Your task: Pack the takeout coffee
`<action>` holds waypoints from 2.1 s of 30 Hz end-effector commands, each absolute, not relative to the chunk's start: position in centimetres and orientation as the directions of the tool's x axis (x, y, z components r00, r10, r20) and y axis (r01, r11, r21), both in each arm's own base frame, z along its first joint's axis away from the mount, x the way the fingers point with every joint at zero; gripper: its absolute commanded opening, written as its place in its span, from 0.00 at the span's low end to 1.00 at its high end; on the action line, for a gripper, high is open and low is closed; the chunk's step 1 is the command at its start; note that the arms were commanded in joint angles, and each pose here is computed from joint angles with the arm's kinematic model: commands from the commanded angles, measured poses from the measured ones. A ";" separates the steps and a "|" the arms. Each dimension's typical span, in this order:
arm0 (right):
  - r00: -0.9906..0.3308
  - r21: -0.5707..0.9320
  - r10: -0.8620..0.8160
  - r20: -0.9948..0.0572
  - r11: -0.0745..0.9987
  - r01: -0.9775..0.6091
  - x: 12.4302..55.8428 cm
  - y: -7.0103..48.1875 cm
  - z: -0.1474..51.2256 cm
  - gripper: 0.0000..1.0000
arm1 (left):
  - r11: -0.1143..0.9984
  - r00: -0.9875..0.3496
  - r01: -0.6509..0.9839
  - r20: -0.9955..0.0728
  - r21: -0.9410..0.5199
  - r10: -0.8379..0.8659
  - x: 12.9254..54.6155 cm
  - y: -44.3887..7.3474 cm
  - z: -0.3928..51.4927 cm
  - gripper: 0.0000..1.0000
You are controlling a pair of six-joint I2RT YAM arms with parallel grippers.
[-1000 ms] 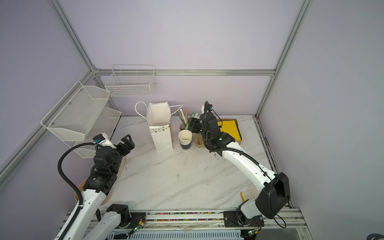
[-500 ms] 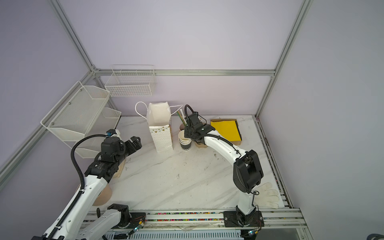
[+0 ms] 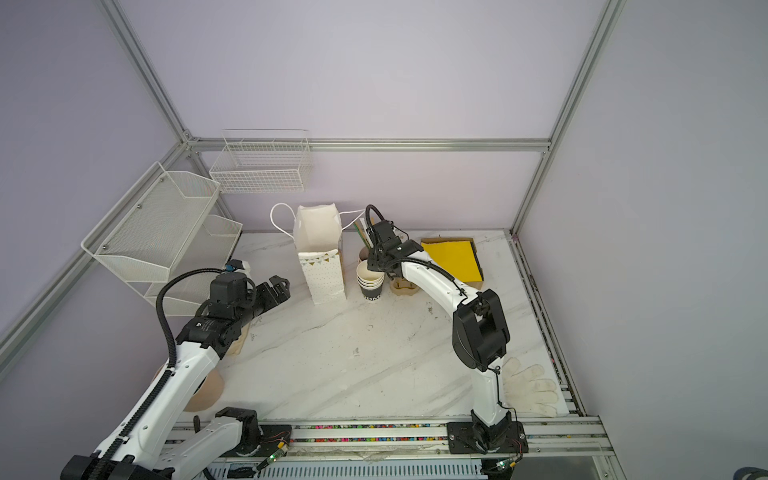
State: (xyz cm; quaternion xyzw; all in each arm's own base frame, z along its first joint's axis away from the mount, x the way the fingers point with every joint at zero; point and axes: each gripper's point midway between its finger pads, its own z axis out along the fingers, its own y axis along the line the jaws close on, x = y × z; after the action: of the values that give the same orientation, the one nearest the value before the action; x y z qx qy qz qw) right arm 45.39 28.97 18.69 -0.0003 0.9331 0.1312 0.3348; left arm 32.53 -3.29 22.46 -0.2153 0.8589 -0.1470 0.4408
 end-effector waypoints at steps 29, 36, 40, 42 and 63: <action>-0.806 0.213 0.046 -0.590 0.972 -0.101 45.0 28.9 17.9 0.00 | 0.863 -0.543 -0.128 -0.693 -0.489 -0.474 33.2 -5.5 24.8 1.00; -0.778 0.287 0.054 -0.626 0.944 -0.165 43.8 29.5 19.8 0.00 | 0.869 -0.619 -0.088 -0.657 -0.488 -0.431 33.0 -8.1 24.3 1.00; -0.759 0.304 0.044 -0.649 0.930 -0.206 43.0 29.5 20.1 0.00 | 0.846 -0.647 -0.073 -0.621 -0.528 -0.443 32.5 -10.1 24.1 1.00; -0.743 0.307 0.048 -0.667 0.927 -0.216 42.8 29.3 20.5 0.00 | 0.834 -0.659 -0.073 -0.601 -0.547 -0.453 32.3 -11.0 24.0 1.00; -0.707 0.315 0.006 -0.707 0.898 -0.308 40.5 28.7 20.8 0.00 | 0.677 -0.776 -0.031 -0.409 -0.735 -0.480 34.0 -20.7 20.7 1.00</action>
State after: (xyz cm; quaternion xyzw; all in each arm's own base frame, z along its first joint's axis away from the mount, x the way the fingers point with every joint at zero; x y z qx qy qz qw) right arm 40.46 28.31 19.15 -0.0767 0.9119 0.1932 0.3538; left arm 32.35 -19.05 16.86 -0.1536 0.8959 -0.3205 0.2666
